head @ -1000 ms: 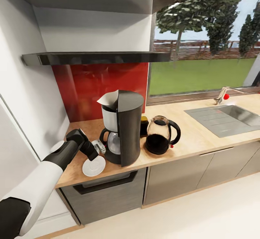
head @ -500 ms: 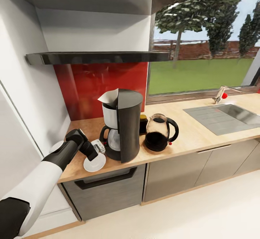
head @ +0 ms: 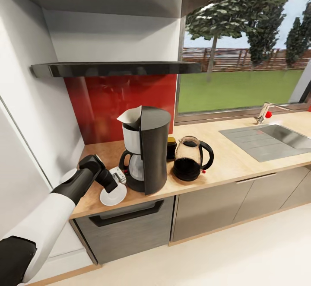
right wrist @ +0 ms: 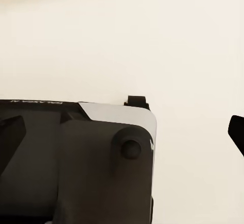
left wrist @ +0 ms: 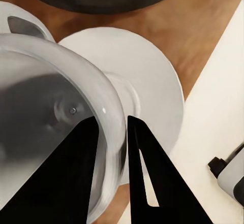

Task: Set up a coffee station on the kitchen countertop: keep the coffee maker on the countertop, move the bottle of coffee from the kitchen shelf to the counter next to the coffee maker, place a paper coffee filter on top of the coffee maker, put the saucer next to the coffee maker with the coffee cup on the saucer, and place the electric kettle next to the coffee maker.

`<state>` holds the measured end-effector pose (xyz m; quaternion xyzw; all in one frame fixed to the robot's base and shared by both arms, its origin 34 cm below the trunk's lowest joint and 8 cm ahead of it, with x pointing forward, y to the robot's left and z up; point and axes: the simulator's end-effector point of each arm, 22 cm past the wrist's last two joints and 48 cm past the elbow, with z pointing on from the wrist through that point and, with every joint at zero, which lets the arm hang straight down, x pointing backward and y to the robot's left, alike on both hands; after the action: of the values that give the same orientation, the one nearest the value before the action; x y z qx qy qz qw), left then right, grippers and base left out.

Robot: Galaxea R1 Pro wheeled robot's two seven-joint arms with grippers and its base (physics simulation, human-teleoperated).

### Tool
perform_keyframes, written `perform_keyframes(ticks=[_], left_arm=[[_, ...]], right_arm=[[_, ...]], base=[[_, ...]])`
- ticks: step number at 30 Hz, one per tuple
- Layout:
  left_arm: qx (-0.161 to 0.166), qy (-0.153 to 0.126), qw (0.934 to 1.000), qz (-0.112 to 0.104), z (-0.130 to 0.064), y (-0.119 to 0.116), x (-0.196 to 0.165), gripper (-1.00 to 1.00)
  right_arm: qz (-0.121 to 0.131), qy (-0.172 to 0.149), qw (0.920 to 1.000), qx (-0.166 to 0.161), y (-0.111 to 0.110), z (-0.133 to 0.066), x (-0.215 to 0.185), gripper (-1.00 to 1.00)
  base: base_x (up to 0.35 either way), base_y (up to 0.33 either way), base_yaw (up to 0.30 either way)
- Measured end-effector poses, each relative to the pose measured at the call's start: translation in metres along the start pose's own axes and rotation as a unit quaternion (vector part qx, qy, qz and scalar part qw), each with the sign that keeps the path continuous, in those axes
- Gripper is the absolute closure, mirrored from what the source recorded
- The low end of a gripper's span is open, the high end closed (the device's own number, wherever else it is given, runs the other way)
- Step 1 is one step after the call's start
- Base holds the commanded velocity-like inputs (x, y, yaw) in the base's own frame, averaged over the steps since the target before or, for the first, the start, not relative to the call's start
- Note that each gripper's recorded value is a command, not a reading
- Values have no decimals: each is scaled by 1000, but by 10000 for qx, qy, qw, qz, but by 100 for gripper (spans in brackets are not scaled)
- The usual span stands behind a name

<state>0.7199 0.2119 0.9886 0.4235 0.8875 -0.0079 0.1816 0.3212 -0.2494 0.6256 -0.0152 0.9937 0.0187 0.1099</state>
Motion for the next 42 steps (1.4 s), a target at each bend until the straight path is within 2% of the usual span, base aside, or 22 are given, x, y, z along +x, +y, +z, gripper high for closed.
perform_keyframes(ticks=[6, 20, 30, 42], left_arm=[[-120, 259, 9994, 207, 5, 0, 8, 100], [-76, 306, 9992, 237, 7, -3, 11, 100], [-56, 355, 9990, 259, 6, -3, 14, 100], [-112, 321, 9991, 263, -2, -1, 12, 100]], right_arm=[[-3, 0, 10000, 0, 0, 0, 0, -100], [3, -5, 10000, 9, -1, 0, 0, -100], [38, -15, 9997, -235, 36, 0, -1, -100], [37, -84, 9996, -270, 42, -1, -6, -100]], base=[[0, 0, 0], [0, 0, 0], [0, 0, 0], [0, 0, 0]])
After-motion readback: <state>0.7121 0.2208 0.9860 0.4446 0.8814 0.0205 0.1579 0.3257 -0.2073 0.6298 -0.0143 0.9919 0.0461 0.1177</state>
